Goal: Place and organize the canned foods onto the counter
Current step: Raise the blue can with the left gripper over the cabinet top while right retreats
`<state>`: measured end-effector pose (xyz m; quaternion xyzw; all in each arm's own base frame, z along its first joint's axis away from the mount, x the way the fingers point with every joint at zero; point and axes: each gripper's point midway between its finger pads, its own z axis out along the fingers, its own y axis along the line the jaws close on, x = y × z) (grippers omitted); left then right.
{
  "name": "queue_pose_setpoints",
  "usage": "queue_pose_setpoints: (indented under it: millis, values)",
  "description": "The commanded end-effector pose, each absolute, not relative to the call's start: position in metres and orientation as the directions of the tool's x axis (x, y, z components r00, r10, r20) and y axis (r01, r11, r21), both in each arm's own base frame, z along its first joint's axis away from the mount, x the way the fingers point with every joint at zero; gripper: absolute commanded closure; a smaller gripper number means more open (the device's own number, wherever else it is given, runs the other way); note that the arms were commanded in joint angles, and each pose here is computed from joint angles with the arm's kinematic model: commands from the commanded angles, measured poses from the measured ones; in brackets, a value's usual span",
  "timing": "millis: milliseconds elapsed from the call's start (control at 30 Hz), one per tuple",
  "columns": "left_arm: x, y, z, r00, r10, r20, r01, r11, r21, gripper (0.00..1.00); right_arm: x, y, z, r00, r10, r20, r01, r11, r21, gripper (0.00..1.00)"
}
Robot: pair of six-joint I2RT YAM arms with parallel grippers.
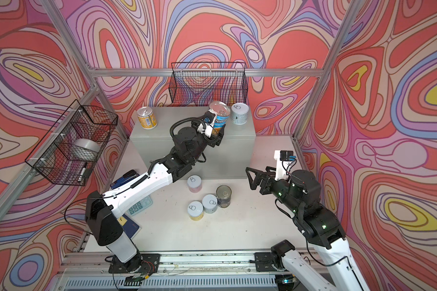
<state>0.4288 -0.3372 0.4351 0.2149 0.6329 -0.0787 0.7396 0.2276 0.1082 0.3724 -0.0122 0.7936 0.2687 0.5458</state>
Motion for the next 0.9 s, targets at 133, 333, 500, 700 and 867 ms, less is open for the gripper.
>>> queue_pose_setpoints:
  millis: [133, 333, 500, 700, 867]
  values:
    - [0.433, -0.300, 0.518, 0.330, -0.057, -0.942, 0.281, 0.959, 0.040, 0.68, 0.227, 0.100, 0.351, -0.425, 0.221, -0.878, -0.273, 0.893, 0.357, 0.01]
    - [0.442, -0.301, 0.496, 0.271, -0.091, -0.958, 0.276, 0.961, -0.013, 0.67, 0.227, 0.096, 0.348, -0.432, 0.206, -0.878, -0.258, 0.905, 0.339, 0.01]
    - [0.447, -0.298, 0.475, 0.232, -0.119, -0.965, 0.278, 0.959, -0.052, 0.64, 0.226, 0.095, 0.346, -0.437, 0.204, -0.876, -0.250, 0.908, 0.336, 0.02]
    - [0.449, -0.293, 0.452, 0.189, -0.156, -0.969, 0.280, 0.955, -0.099, 0.58, 0.225, 0.093, 0.342, -0.441, 0.209, -0.873, -0.238, 0.911, 0.338, 0.02]
    - [0.451, -0.297, 0.440, 0.160, -0.147, -0.976, 0.300, 0.949, -0.094, 0.30, 0.225, 0.094, 0.341, -0.447, 0.213, -0.869, -0.241, 0.907, 0.346, 0.01]
